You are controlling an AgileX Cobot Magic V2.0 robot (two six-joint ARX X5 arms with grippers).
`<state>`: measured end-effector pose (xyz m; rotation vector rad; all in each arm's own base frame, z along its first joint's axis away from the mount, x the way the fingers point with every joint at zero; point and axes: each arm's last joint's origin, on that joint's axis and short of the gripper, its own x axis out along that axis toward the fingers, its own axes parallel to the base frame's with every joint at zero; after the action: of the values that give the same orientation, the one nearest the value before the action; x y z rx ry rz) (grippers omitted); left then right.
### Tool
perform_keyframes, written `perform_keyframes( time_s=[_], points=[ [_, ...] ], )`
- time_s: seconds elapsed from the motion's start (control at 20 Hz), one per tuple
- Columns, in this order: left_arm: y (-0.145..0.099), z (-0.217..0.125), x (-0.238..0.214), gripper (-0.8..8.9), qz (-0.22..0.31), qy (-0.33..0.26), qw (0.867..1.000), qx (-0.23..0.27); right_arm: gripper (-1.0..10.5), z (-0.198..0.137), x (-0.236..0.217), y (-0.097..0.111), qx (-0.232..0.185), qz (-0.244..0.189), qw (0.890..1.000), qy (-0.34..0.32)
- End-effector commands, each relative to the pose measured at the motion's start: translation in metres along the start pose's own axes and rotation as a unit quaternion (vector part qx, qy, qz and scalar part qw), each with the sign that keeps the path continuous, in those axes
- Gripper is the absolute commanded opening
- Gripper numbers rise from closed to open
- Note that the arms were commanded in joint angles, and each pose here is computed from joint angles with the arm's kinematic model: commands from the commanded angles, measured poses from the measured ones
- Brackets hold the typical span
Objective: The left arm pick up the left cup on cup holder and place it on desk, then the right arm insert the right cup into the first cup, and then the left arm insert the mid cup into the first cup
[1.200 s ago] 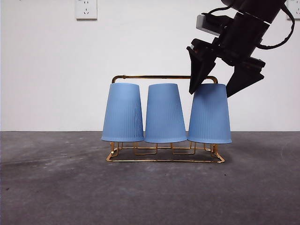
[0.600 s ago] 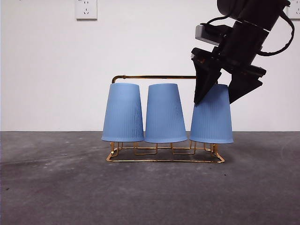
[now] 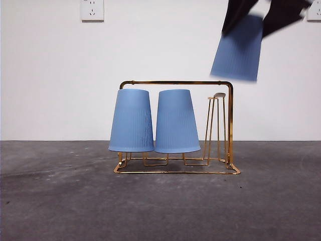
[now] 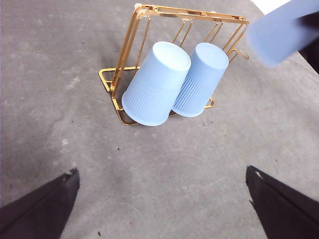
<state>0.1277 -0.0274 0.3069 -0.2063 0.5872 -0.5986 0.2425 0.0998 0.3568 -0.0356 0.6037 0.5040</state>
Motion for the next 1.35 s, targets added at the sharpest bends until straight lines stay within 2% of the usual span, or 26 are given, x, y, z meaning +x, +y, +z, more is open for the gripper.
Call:
perform_keyframes(
  time_s=[0.05,0.25,0.6,0.85,1.15,1.35],
  points=[
    [-0.002,0.005,-0.002,5.31,-0.006,-0.010,1.000,0.015,2.7,0.006,-0.026,0.014,-0.011,0.017,0.999,-0.027],
    [-0.002,0.005,-0.002,5.31,-0.006,-0.010,1.000,0.015,2.7,-0.005,-0.044,0.037,-0.012,0.059,0.998,-0.007],
    [-0.002,0.006,-0.002,5.31,-0.006,-0.010,1.000,0.016,2.7,-0.038,-0.016,0.064,-0.020,0.098,0.995,0.022],
    [-0.002,0.006,-0.002,5.31,-0.006,-0.010,1.000,0.016,2.7,-0.075,0.011,0.088,-0.049,0.115,0.992,0.031],
    [-0.002,0.006,-0.002,5.31,-0.006,-0.013,1.000,0.017,2.7,-0.109,0.058,0.122,-0.097,0.118,0.983,0.097],
    [-0.002,0.006,-0.002,5.31,-0.006,-0.013,1.000,0.017,2.7,-0.124,0.082,0.134,-0.114,0.113,0.979,0.128]
  ],
)
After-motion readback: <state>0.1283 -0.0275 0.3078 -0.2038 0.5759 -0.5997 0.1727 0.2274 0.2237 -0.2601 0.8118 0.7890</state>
